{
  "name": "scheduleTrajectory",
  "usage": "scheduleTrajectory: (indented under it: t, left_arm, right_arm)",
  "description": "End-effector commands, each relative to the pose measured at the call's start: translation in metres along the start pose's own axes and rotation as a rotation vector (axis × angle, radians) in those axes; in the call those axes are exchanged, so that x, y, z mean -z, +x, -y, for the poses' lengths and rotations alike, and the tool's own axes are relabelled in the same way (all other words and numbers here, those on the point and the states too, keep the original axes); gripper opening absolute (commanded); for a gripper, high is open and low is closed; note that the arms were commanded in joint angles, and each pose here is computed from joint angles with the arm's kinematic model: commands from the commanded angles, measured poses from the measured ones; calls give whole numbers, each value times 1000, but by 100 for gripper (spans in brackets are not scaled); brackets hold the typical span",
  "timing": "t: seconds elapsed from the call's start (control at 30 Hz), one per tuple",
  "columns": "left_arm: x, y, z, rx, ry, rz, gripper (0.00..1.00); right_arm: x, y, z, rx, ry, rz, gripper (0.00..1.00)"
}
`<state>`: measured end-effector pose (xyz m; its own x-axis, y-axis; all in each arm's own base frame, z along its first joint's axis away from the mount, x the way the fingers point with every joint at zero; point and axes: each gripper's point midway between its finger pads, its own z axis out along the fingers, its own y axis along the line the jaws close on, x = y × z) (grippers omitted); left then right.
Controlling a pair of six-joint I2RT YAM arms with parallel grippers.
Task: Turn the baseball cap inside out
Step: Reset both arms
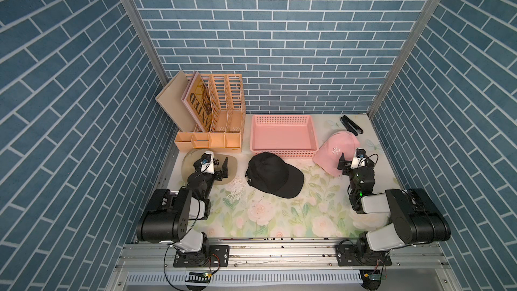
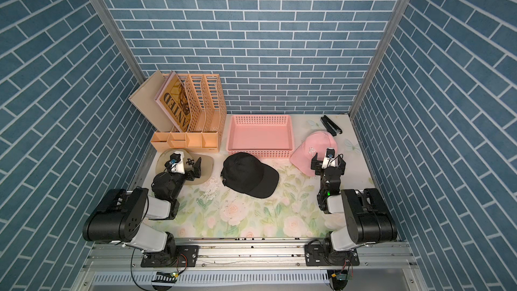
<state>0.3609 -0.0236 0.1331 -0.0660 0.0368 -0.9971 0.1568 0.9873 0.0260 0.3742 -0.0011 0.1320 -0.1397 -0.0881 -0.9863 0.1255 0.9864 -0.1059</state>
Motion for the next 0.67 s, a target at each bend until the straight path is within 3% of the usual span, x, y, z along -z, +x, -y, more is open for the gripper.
scheduleTrajectory:
  t: [0.0,0.63]
  left_arm:
    - [-2,-4,-3,-2,-6,15,100]
    - [-3,-4,-3,-4,-8,12,100]
  right_arm:
    - [-3,0,-1,5,-8,-3,100]
    - [-3,0,-1,4,-10,-7,100]
